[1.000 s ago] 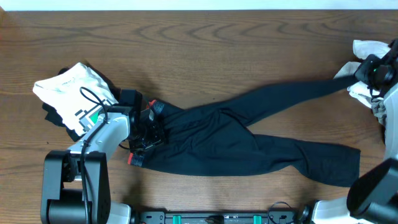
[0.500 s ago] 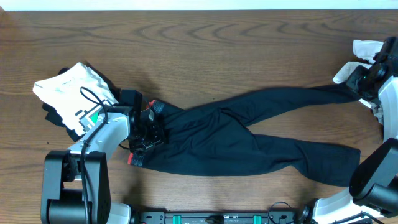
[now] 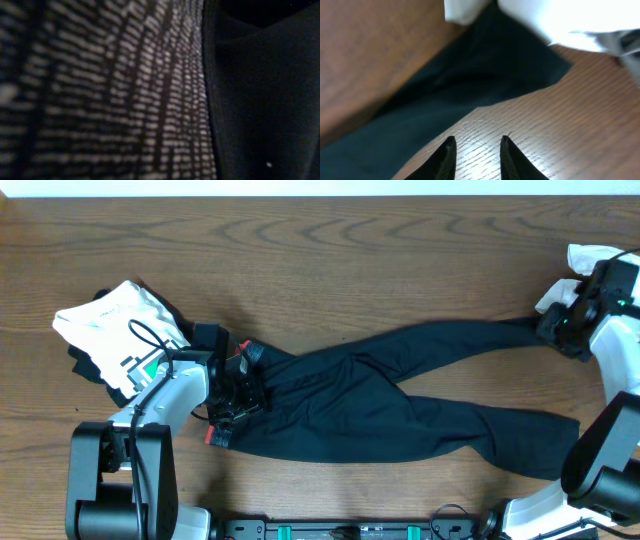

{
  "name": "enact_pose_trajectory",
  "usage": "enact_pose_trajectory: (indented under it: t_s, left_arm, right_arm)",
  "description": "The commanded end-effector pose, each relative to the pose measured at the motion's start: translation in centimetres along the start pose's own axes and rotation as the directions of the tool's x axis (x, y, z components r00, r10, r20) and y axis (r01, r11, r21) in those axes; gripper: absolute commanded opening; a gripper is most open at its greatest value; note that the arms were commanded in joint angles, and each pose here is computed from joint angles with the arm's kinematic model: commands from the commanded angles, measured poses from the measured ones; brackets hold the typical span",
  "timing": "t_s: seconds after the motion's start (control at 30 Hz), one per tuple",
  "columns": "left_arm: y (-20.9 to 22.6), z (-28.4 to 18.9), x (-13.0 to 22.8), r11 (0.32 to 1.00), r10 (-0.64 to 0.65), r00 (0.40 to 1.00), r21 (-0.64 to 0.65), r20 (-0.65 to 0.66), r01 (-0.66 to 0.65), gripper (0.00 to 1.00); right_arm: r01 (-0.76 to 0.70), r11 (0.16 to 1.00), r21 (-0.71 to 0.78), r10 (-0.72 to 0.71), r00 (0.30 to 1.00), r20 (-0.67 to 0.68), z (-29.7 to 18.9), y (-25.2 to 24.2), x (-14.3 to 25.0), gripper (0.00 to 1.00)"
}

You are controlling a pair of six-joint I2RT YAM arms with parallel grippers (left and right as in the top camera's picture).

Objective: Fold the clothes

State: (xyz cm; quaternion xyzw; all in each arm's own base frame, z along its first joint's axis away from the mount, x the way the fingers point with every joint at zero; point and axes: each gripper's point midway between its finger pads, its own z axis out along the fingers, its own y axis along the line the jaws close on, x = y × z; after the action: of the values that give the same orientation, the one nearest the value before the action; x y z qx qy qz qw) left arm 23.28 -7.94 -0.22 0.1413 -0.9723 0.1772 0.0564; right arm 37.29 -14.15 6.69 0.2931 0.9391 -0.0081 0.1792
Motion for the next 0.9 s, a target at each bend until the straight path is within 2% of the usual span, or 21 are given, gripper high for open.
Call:
enact_pose_trajectory:
  t_s: [0.0, 0.13, 0.3, 0.33, 0.37, 0.4, 0.6, 0.7, 0.87]
  left_arm:
    - [4.8, 3.1, 2.9, 0.985, -0.034, 0.993, -0.172, -0.111, 0.014, 0.56]
    - [4.2, 2.3, 2.2, 0.986, 0.031, 0.995, -0.158, -0.093, -0.045, 0.56]
    - [2.1, -0.5, -0.3, 0.99, 0.09, 0.995, -0.116, 0.053, -0.084, 0.56]
    - [1.6, -1.2, -0.8, 0.99, 0.103, 0.991, -0.106, 0.087, -0.094, 0.59]
    - [1.2, -1.8, -1.3, 0.99, 0.117, 0.985, -0.097, 0.125, -0.105, 0.71]
    - [0.7, -2.5, -1.9, 0.989, 0.132, 0.977, -0.087, 0.167, -0.118, 0.74]
    - [-0.6, -5.6, -4.6, 0.983, 0.183, 0.917, -0.096, 0.354, -0.159, 0.77]
    - [-1.0, -6.1, -5.1, 0.982, 0.191, 0.903, -0.09, 0.385, -0.169, 0.77]
    - [-0.7, -5.7, -4.9, 0.984, 0.179, 0.914, -0.091, 0.365, -0.156, 0.77]
  right_arm:
    - [0.033, 0.999, -0.018, -0.034, 0.998, -0.056, 2.0, 0.8, 2.3, 0.29]
    - [0.039, 0.999, -0.029, -0.042, 0.993, -0.106, 3.1, 1.0, 4.2, 0.29]
    - [0.053, 0.998, -0.04, -0.058, 0.987, -0.147, 3.5, 1.5, 5.8, 0.29]
    - [0.056, 0.998, -0.039, -0.062, 0.986, -0.155, 3.5, 1.5, 6.0, 0.29]
    - [0.061, 0.997, -0.04, -0.067, 0.985, -0.162, 3.5, 1.7, 6.2, 0.29]
    - [0.066, 0.997, -0.041, -0.072, 0.984, -0.165, 3.5, 1.8, 6.4, 0.29]
    - [0.092, 0.995, -0.044, -0.099, 0.977, -0.189, 3.4, 2.6, 7.3, 0.29]
    - [0.095, 0.994, -0.045, -0.102, 0.976, -0.191, 3.4, 2.7, 7.4, 0.29]
    - [0.095, 0.995, -0.043, -0.102, 0.975, -0.199, 3.4, 2.6, 7.6, 0.3]
